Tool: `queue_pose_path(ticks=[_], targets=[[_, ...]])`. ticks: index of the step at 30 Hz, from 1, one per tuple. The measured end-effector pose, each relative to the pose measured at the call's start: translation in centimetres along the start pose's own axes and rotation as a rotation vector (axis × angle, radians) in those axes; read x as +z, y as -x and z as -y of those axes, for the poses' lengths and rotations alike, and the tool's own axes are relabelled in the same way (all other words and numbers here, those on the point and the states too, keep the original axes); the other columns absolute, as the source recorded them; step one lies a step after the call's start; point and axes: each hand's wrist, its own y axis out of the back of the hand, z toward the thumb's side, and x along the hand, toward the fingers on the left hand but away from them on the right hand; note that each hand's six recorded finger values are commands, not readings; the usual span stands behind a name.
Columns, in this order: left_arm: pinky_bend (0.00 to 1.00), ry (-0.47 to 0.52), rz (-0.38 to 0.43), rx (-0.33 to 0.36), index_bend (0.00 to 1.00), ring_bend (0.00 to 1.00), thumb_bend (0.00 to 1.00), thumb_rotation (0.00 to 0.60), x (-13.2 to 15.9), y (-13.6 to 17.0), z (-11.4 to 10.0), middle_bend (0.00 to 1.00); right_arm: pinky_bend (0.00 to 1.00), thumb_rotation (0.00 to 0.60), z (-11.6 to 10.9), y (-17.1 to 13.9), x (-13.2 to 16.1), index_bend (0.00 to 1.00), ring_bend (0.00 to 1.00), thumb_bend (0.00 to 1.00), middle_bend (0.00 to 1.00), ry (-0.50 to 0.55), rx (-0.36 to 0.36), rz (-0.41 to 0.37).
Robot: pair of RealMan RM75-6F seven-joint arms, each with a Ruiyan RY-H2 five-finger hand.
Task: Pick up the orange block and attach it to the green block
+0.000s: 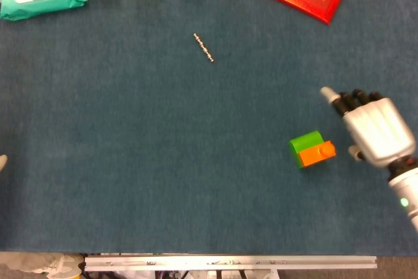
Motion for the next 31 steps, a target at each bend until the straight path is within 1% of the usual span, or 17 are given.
queue_pose_path(ticks=[2, 5, 7, 11, 17, 20, 24, 31], targets=[[0.13, -0.002, 0.000, 0.009, 0.17, 0.18, 0.17, 0.600, 0.1, -0.1, -0.1, 0.19, 0.40, 0.600, -0.2, -0.1, -1.5, 0.27, 0.32, 0.17, 0.38, 0.010, -0.029, 0.027], [0.13, -0.006, -0.001, 0.023, 0.17, 0.18, 0.17, 0.600, 0.3, -0.2, -0.3, 0.19, 0.41, 0.600, -0.3, -0.2, -3.9, 0.35, 0.34, 0.19, 0.41, 0.031, -0.060, 0.072], [0.13, -0.009, -0.003, 0.034, 0.17, 0.18, 0.17, 0.600, 0.4, -0.3, -0.5, 0.19, 0.42, 0.600, -0.2, -0.2, -5.3, 0.38, 0.36, 0.20, 0.43, 0.041, -0.076, 0.101], [0.13, -0.017, -0.007, 0.045, 0.17, 0.18, 0.17, 0.600, 0.5, -0.4, -0.6, 0.19, 0.43, 0.600, 0.2, -0.6, -8.5, 0.41, 0.37, 0.21, 0.44, 0.062, -0.102, 0.165], [0.13, -0.023, -0.006, 0.057, 0.17, 0.18, 0.17, 0.600, 0.9, -0.6, -0.6, 0.19, 0.43, 0.600, 0.5, -1.8, -11.8, 0.43, 0.38, 0.21, 0.45, 0.109, -0.129, 0.245], [0.13, -0.023, 0.006, 0.068, 0.17, 0.18, 0.17, 0.600, 1.3, -0.6, -0.8, 0.19, 0.43, 0.600, 0.2, -2.5, -12.3, 0.44, 0.39, 0.21, 0.46, 0.123, -0.152, 0.254], [0.13, -0.019, 0.035, 0.099, 0.17, 0.18, 0.17, 0.600, 2.1, -0.7, -1.2, 0.19, 0.44, 0.600, -0.4, -3.9, -12.6, 0.45, 0.40, 0.21, 0.47, 0.128, -0.186, 0.261], [0.13, -0.018, 0.056, 0.114, 0.17, 0.18, 0.17, 0.600, 3.0, -0.7, -1.5, 0.19, 0.44, 0.600, -0.2, -6.0, -13.0, 0.45, 0.40, 0.21, 0.47, 0.150, -0.183, 0.290]])
